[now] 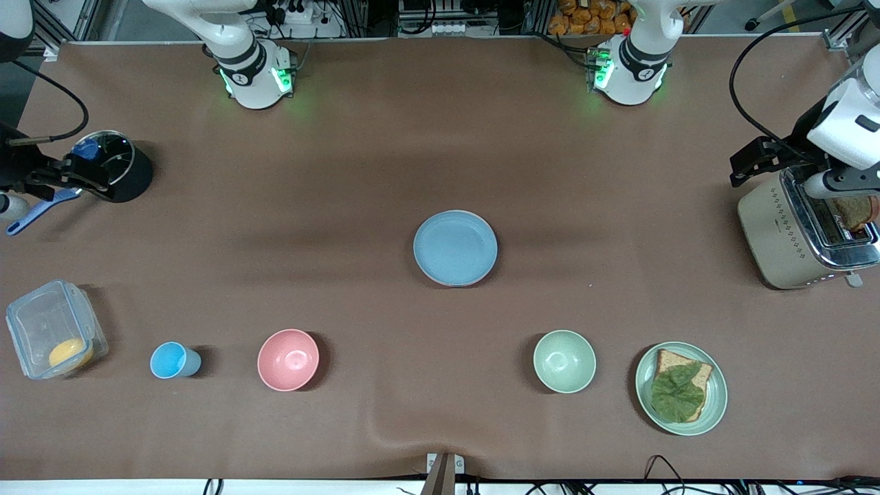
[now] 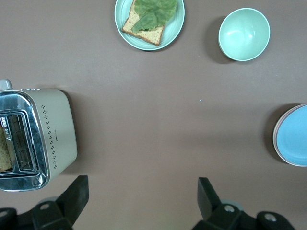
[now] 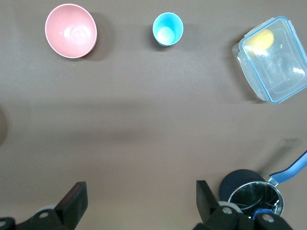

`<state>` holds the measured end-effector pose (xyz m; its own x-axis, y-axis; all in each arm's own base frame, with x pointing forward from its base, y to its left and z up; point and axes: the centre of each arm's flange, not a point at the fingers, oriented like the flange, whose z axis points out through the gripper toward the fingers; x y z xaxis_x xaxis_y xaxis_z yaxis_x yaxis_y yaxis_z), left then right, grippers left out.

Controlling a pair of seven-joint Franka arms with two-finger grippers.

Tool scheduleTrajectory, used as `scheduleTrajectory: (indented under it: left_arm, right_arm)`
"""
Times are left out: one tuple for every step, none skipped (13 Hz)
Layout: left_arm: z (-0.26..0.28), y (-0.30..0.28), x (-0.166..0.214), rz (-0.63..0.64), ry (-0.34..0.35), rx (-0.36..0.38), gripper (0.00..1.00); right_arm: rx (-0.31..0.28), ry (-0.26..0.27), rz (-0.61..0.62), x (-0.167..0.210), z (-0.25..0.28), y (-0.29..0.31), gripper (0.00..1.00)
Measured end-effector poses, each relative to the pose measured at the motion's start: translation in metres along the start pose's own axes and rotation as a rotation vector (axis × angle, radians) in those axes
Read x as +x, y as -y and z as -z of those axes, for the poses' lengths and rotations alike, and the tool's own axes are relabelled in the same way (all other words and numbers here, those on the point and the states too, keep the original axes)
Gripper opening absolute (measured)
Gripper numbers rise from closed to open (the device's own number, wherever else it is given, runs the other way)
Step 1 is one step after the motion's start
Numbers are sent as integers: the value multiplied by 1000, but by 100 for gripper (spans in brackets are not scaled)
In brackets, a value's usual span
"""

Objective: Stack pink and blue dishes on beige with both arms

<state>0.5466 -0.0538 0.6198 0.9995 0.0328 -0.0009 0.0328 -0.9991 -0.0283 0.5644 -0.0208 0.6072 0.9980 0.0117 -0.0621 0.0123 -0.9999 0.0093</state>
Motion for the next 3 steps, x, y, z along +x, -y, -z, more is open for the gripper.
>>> scheduleTrajectory:
  left_arm:
    - [0,0,0,2,0,0,100]
    - [0,1,0,7,0,0,100]
    - [0,1,0,21,0,0,100]
  right_arm:
    - [0,2,-6,-1,2,1,100]
    - [0,3,-11,-1,3,1,100]
    - [0,4,-14,-1,3,1,100]
